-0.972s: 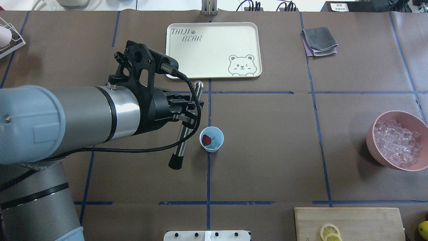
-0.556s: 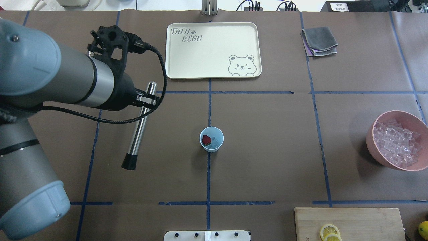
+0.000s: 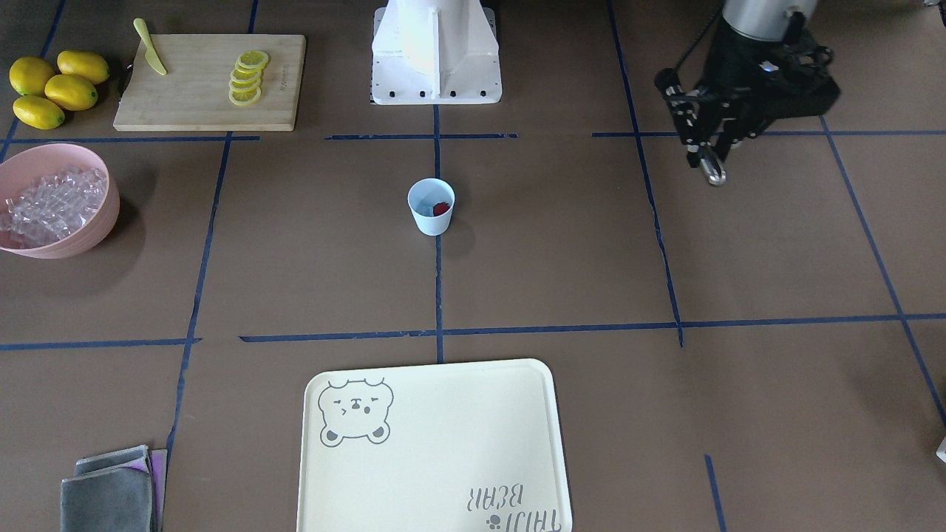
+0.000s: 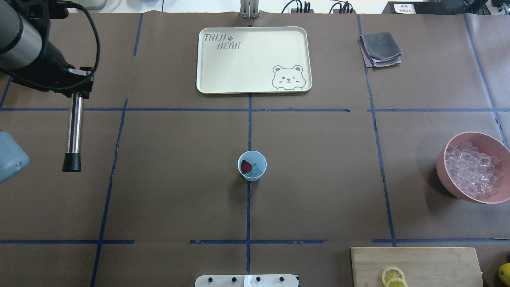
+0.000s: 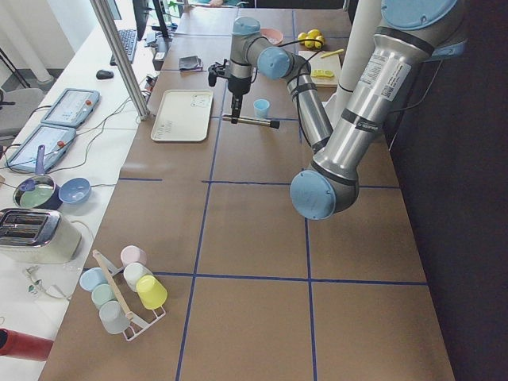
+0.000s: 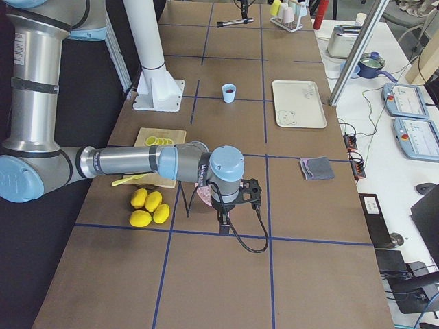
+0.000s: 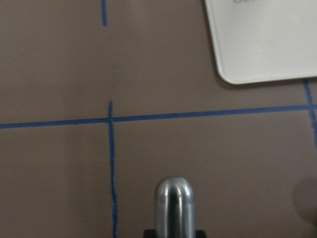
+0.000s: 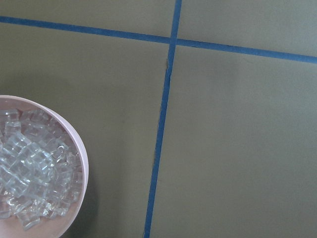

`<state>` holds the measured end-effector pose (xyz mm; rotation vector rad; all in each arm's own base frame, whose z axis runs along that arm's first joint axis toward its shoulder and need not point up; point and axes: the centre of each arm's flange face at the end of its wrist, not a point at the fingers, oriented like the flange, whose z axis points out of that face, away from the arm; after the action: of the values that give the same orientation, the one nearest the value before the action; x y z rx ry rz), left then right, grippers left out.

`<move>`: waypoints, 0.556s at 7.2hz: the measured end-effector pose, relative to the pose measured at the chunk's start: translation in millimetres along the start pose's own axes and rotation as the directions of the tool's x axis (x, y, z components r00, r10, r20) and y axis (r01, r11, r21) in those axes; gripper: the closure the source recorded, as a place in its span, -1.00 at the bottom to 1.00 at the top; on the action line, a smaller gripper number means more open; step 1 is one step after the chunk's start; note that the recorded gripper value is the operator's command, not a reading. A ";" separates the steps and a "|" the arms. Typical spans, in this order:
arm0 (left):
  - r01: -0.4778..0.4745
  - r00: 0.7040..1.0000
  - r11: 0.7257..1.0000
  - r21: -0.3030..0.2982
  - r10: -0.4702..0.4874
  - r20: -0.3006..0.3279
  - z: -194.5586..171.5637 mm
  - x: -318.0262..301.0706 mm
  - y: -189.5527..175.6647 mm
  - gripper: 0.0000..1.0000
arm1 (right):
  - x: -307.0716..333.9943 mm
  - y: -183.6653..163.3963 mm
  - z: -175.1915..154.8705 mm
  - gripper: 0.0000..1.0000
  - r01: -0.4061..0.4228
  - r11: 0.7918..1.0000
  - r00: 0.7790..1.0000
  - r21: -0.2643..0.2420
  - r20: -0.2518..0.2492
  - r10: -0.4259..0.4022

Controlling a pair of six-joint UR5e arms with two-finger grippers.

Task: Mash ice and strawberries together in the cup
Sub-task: 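Lift the muddler out of the cup and carry it back, then lower the muddler onto the table and open the left gripper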

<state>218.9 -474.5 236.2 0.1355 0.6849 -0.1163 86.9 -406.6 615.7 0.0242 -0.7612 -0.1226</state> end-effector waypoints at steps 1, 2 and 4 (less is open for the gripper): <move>0.002 0.999 0.999 -0.035 -0.001 0.033 18.6 -29.8 -16.3 0.84 | 0.3 0.0 0.3 -0.99 -0.001 1.000 1.000 -0.001 0.000 0.001; -0.010 0.999 0.997 -0.079 0.014 0.045 37.1 -60.2 -35.3 0.83 | 0.5 -0.1 0.7 -0.99 -0.001 1.000 1.000 -0.001 0.002 0.001; -0.039 0.999 0.986 -0.163 0.041 0.014 83.1 -132.4 -70.6 0.83 | 1.0 0.0 1.4 -0.99 -0.002 1.000 1.000 -0.002 0.003 0.002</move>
<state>158.1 -549.3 378.1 -0.0082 0.6713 -0.0228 86.7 -406.7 617.4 0.0211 -0.7644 -0.1212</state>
